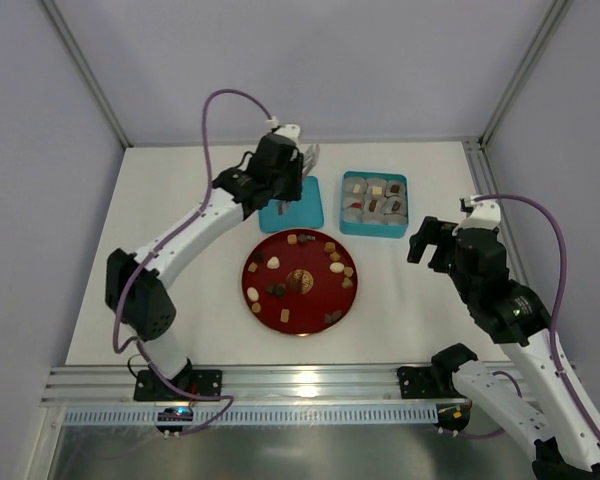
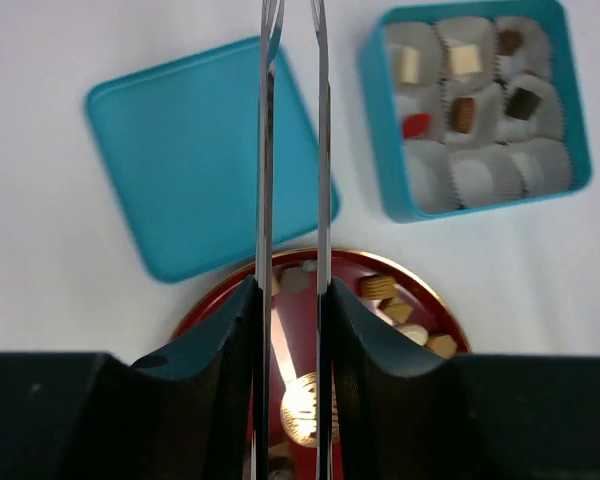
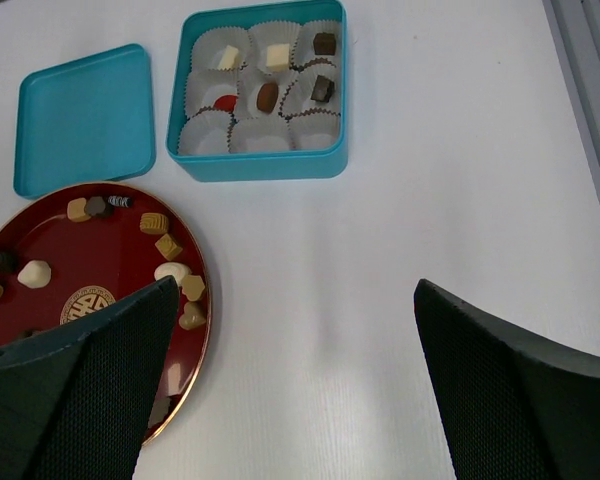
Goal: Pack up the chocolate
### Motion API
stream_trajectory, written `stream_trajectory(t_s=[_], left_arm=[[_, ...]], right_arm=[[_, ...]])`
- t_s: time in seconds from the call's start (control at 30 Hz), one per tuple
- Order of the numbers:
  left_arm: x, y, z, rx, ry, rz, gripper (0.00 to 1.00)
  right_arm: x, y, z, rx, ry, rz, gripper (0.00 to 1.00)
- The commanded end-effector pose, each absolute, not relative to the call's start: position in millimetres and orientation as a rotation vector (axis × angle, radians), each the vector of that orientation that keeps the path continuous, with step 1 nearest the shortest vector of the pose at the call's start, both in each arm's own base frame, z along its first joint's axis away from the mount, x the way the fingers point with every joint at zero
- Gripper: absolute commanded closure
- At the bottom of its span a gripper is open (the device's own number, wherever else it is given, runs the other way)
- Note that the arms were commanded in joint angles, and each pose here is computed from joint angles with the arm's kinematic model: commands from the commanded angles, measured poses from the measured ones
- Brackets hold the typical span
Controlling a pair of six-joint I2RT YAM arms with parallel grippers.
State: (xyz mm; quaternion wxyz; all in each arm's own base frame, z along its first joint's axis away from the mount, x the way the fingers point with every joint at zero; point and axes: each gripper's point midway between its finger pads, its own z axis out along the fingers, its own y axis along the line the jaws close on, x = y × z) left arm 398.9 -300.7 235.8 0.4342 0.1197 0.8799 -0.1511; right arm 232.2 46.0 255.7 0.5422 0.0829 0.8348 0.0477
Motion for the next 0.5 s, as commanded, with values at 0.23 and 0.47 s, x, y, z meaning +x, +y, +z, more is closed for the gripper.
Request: stream_trajectory(t_s=[0.23,0.47], left_arm=[[403.3,-94.3,181.0,-0.267,2.258,-0.066,0.65],[419.9,-46.4,121.6,-0.39,2.348,0.061,0.64]], right_arm=[[244.1,70.2,257.6,0.15,1.977,0.232,0.0],[245.2,77.2,252.1,0.141,1.978,0.272,0.0]])
